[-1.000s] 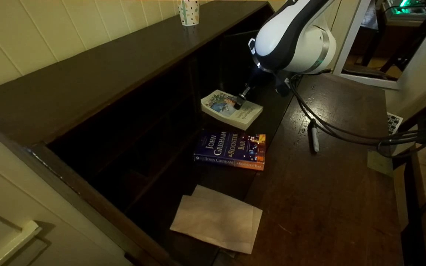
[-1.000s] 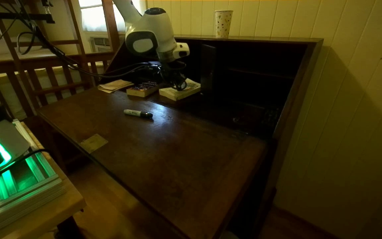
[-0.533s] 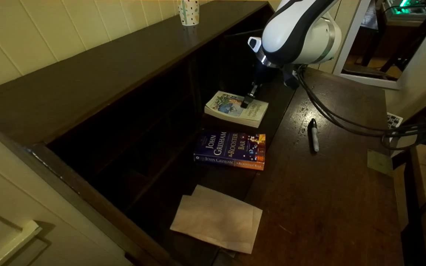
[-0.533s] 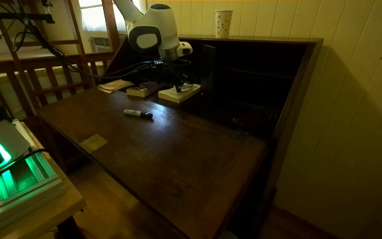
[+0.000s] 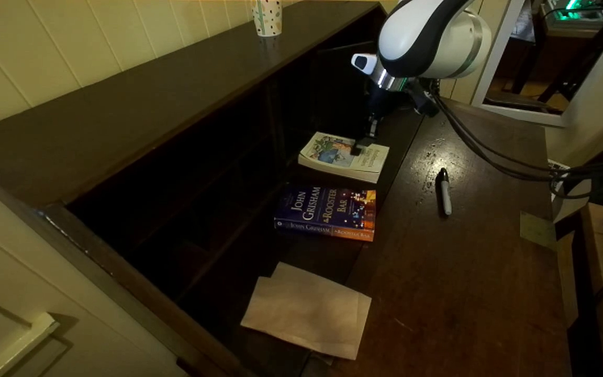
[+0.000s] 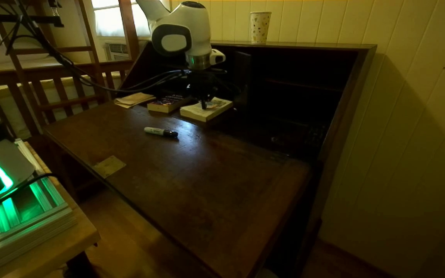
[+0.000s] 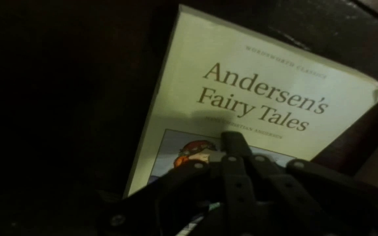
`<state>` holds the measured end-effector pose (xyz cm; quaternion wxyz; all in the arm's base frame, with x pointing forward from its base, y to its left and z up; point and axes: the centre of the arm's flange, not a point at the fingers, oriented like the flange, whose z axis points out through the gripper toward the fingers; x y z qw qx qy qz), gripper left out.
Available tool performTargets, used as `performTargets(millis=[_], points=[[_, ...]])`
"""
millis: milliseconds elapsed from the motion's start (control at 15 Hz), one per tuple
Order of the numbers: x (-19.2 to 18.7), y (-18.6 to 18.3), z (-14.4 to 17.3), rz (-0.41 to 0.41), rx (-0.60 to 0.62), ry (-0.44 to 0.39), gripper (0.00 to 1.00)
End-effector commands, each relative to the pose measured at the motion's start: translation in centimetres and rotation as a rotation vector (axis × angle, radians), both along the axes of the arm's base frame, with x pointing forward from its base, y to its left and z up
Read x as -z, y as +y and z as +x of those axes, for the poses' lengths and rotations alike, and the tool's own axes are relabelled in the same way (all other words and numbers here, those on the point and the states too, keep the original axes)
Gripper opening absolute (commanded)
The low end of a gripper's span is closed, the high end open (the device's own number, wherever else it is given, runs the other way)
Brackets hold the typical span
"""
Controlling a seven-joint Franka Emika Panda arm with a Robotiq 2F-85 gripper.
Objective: Move the two books
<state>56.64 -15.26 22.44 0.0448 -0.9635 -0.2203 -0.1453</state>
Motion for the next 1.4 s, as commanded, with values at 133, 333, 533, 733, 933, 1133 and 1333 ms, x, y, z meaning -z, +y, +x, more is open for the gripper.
performTargets(millis=[133, 333, 533, 733, 933, 1133, 1333], points=[[1.0, 0.8, -3.0, 0.007, -0.237, 0.074, 0.00], [1.5, 0.8, -3.4, -0.044, -0.300, 0.105, 0.00], [2.2, -0.2, -3.0, -0.147, -0.251, 0.122, 0.00], [2.0, -0.8, -2.6, -0.256, -0.174, 0.126, 0.00], [1.9, -0.2, -2.5, -0.292, -0.150, 0.135, 0.00], [1.9, 1.5, -1.9, -0.281, -0.100, 0.150, 0.00], [2.0, 1.6, -2.1, -0.246, 0.063, 0.144, 0.00]])
